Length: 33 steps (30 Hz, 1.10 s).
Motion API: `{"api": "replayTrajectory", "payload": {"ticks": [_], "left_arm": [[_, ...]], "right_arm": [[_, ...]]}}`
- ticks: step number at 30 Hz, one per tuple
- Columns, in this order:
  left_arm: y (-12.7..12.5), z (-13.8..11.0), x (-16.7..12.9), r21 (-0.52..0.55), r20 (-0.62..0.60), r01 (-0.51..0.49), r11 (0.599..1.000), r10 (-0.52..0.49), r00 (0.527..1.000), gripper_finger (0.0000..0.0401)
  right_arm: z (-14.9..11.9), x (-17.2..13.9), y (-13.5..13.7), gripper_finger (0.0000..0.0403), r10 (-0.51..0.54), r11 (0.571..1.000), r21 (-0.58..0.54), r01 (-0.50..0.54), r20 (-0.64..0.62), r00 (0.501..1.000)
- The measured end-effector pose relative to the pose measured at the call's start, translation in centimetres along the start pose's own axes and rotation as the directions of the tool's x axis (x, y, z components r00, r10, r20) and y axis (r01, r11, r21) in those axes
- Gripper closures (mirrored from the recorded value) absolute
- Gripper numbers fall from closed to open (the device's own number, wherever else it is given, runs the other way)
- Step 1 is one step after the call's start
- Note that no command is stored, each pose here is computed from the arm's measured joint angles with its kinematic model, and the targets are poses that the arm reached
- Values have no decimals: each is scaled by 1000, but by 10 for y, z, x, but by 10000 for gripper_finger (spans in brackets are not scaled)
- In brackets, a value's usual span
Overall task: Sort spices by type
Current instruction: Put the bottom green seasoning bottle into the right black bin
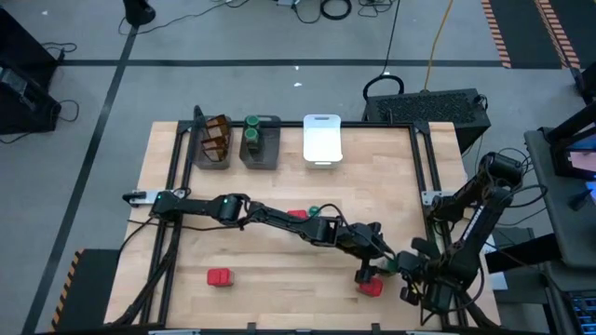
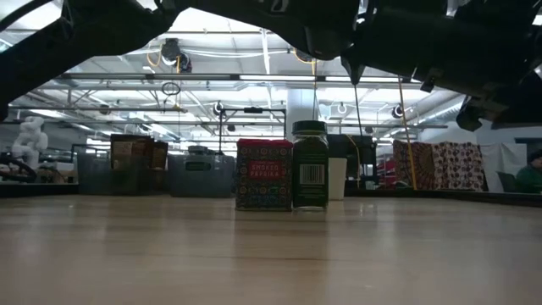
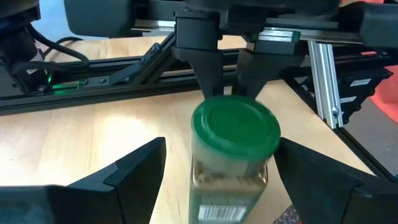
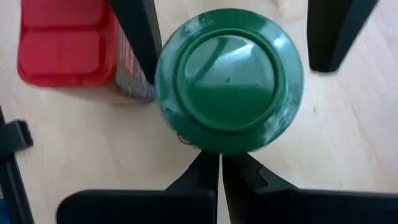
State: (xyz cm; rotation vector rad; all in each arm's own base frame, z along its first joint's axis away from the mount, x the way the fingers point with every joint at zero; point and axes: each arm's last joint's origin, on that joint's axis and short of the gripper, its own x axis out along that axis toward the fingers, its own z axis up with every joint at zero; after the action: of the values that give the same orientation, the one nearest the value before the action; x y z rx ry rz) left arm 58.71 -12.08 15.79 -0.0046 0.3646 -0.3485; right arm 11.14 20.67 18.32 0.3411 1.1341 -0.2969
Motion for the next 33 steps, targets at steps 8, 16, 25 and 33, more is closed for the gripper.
{"api": "replayTrajectory", "payload": {"ticks": [8,16,25,33], "left_arm": [[0,0,0,1,2,-1,1000,1,1000,102],[0,0,0,1,2,-1,1000,1,1000,102],[-1,0,0,4,1,-36,999,36,999,110],[-3,0,1,30,1,-33,999,33,999,164]], "right_arm": [[8,8,-4,403,-26,999,31,26,13,1000],[13,10,-5,403,-36,999,37,36,14,999],[13,11,-4,403,-24,999,36,24,5,1000],[13,11,-4,403,-25,999,37,24,4,1000]]}}
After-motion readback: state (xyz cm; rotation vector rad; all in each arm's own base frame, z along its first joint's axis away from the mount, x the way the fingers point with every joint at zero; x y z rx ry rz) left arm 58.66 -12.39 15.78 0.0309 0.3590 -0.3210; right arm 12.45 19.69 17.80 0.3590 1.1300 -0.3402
